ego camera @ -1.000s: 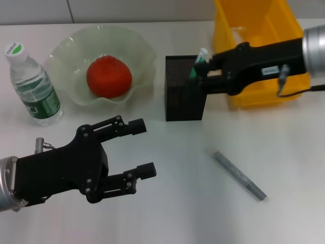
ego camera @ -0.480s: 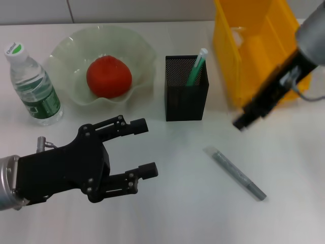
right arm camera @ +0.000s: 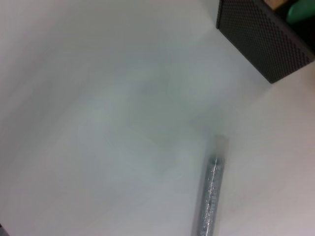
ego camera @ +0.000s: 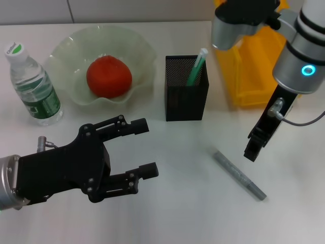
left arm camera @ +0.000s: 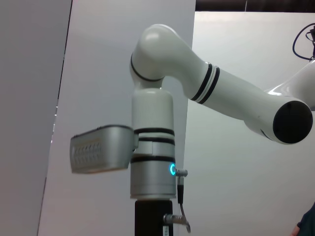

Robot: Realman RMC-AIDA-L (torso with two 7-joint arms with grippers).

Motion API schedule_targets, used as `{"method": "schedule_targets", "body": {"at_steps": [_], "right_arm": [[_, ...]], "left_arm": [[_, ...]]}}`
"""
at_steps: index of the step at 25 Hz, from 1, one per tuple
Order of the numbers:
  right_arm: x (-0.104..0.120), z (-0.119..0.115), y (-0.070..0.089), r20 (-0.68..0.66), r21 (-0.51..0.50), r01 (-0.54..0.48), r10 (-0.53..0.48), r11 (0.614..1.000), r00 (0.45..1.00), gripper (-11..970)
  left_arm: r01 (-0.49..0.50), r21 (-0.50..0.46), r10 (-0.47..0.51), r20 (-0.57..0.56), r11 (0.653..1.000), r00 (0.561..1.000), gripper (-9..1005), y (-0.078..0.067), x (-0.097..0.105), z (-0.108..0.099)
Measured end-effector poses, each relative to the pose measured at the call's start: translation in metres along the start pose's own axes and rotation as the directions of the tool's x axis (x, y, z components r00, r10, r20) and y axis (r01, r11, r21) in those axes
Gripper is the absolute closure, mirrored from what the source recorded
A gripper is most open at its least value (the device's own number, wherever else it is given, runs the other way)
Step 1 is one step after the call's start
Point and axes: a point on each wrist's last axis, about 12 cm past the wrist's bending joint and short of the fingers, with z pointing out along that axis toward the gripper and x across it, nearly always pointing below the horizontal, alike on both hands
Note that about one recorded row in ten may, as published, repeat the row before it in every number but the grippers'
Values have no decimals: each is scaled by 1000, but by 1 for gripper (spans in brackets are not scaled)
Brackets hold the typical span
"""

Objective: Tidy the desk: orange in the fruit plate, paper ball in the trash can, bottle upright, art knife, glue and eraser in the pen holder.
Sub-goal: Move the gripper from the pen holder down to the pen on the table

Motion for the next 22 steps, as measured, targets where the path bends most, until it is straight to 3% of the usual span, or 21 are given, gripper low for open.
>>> {"method": "schedule_targets", "body": {"at_steps": [10,22], "right_arm": [[-4,28,-7,-38,-9,-27,27,1000,999,509],[-12,49,0,-41,-26,3,-4,1000,999,511]], "left_arm": [[1,1,-1,1,1000,1000,241,0,0,1],[3,5,-3,1,1000,1000,241,-1,1,2]]}}
